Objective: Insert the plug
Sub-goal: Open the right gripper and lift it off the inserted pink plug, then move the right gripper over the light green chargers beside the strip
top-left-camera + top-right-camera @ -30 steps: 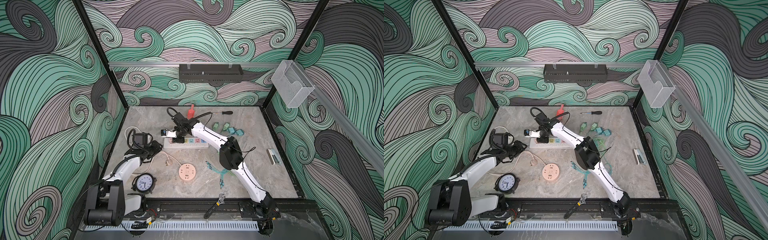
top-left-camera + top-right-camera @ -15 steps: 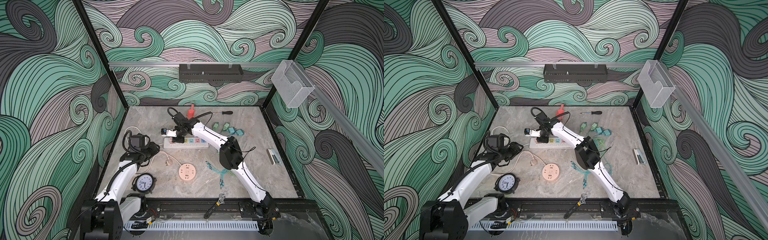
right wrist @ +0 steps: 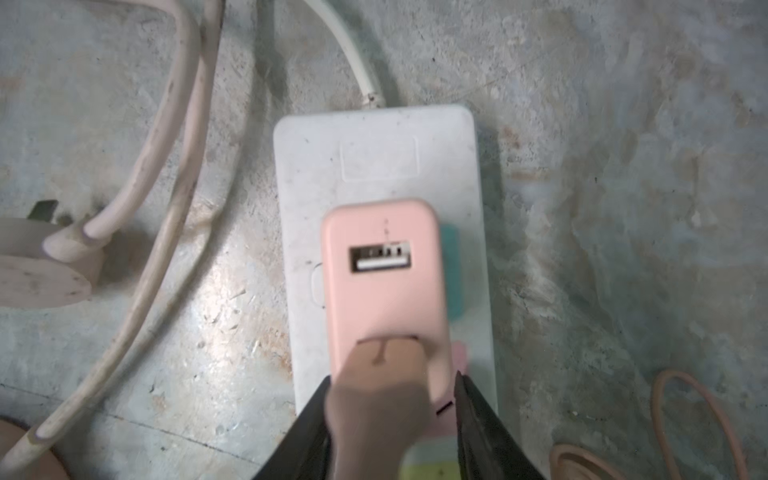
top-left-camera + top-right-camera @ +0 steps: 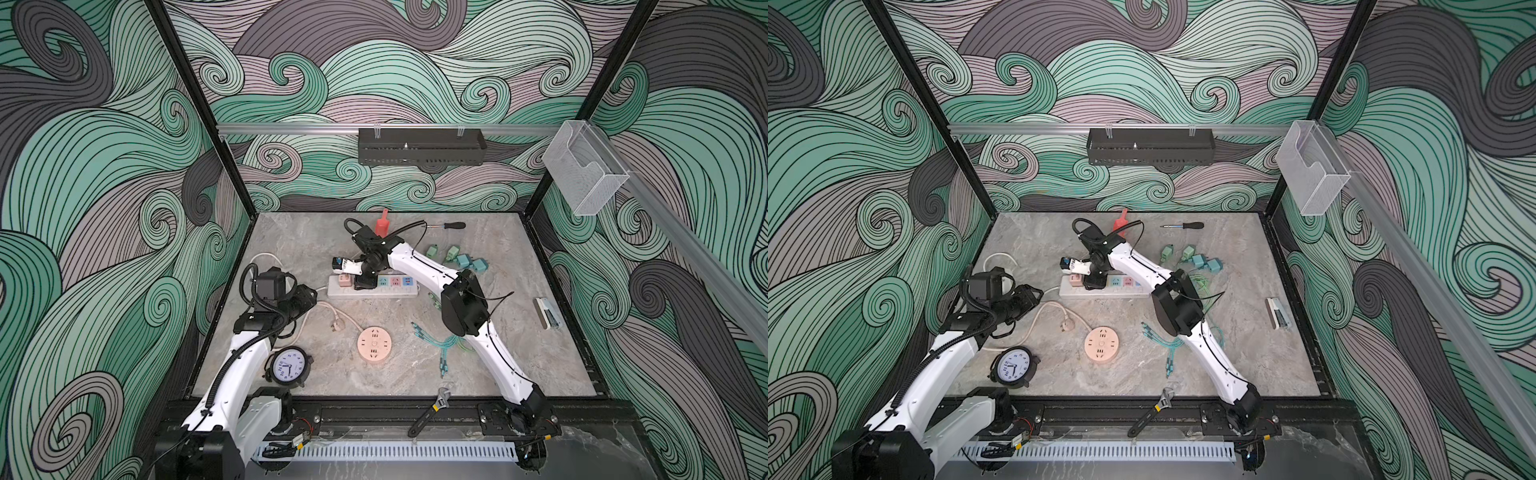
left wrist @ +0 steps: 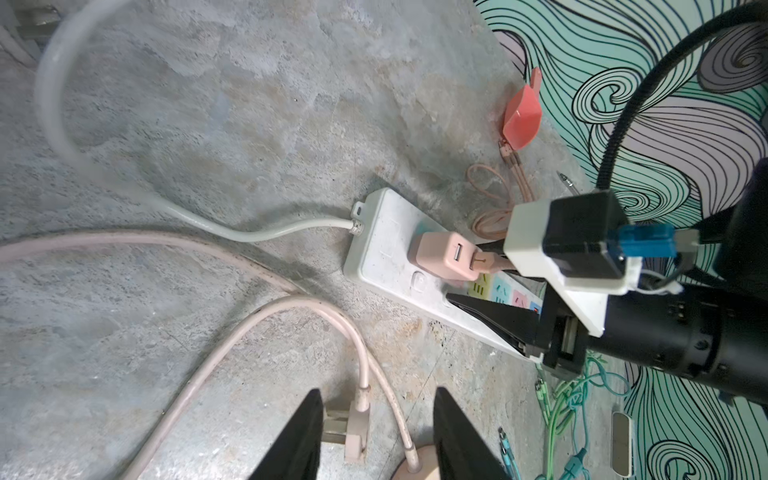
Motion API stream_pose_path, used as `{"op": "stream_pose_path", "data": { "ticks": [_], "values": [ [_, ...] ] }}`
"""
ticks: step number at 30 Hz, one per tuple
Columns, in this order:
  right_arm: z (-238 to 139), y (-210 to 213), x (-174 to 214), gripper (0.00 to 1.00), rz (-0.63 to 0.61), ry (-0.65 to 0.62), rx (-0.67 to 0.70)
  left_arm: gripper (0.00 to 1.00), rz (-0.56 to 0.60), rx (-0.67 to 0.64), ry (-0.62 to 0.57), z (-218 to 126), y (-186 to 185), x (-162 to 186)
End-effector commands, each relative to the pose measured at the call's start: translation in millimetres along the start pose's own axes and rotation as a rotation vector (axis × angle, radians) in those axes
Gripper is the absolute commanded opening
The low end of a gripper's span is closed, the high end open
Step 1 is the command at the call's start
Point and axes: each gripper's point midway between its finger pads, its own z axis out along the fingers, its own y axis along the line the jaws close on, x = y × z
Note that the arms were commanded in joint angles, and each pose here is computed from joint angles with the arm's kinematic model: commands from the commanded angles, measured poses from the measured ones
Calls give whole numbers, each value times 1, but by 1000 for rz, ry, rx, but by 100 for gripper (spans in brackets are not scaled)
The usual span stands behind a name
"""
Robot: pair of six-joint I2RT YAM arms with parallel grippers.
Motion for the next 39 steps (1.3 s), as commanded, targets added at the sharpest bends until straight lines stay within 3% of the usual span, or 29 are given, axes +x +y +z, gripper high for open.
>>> {"op": "stream_pose_path", "data": {
  "ticks": [1,8,13,19,25,39],
  "values": [
    [-34,4,-11,51,34,-42,1,47,8,-21,-37,-9,3,-5],
    [-58,18,-8,71,54,-85,-26,51,23,-13,-63,-17,-1,-11],
    [-74,31,-2,77,54,-88,-42,51,27,4,-57,-19,-6,-13],
    [-101,44,8,77,112,-131,-56,60,55,30,-53,-24,-14,-15],
    [-133,37,31,77,259,-179,28,66,77,64,-43,-30,-23,-14],
    [-192,-3,136,74,731,-160,348,69,167,157,6,-48,-50,-12]
  ]
}}
